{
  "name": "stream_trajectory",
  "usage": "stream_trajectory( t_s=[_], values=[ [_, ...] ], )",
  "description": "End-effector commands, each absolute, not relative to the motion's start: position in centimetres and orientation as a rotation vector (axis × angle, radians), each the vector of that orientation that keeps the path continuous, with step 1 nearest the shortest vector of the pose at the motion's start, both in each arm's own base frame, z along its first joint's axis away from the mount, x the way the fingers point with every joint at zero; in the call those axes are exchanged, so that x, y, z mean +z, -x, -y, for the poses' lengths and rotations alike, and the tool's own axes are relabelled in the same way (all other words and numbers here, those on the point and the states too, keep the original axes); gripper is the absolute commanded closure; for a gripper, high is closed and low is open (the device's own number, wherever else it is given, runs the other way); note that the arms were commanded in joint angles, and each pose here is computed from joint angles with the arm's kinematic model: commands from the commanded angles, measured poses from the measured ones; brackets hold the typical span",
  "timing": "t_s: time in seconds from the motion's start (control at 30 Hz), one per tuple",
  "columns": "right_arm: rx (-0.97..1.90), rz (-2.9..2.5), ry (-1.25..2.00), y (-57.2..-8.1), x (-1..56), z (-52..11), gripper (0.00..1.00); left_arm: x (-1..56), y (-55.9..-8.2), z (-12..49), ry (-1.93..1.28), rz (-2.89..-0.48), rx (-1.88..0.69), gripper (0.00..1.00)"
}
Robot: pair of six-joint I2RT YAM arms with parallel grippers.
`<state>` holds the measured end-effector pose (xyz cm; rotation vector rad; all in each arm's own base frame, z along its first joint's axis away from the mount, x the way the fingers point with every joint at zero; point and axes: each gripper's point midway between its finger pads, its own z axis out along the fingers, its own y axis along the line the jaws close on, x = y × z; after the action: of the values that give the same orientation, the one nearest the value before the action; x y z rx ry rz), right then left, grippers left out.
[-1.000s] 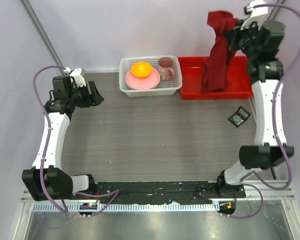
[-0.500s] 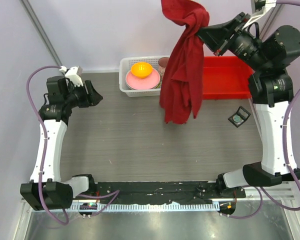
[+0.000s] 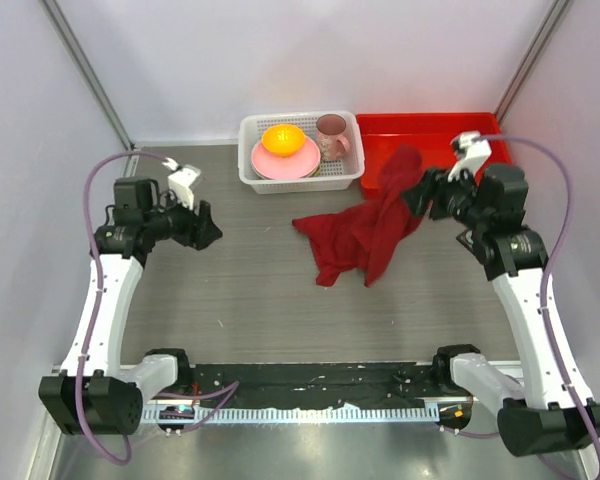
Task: Pin the brooch onto the clothing
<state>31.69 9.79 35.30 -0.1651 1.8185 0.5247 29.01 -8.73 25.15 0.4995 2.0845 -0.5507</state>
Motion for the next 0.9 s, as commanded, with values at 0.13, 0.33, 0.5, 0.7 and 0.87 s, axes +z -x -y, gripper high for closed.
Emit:
stream_trajectory(
  t_s=[0.13,0.33,0.5,0.7,0.87],
  values=[
    [0.119,-2.013,0.573,-27.2,25.2,-5.3,0.2,17.4,-26.8,12.4,-1.138,-2.057,-0.533,0.37],
    [0.331,-2.069,0.918,-26.3,20.6,-9.0,0.21,15.5,-30.5,16.9,-1.359,-1.922,-0.589,0.37],
    [0.291,-2.178,1.156,-26.1,14.0,-9.5,0.23,13.2,-34.6,21.2,-1.473,-1.867,-0.604,0.29],
    [0.287,-2.267,1.263,-25.1,9.2,-8.7,0.21,11.8,-38.2,25.9,-1.661,-1.693,-0.447,0.24],
    [0.171,-2.312,1.316,-24.6,6.3,-6.8,0.2,9.5,-41.3,28.8,-1.7,-1.601,-0.331,0.23]
  ],
)
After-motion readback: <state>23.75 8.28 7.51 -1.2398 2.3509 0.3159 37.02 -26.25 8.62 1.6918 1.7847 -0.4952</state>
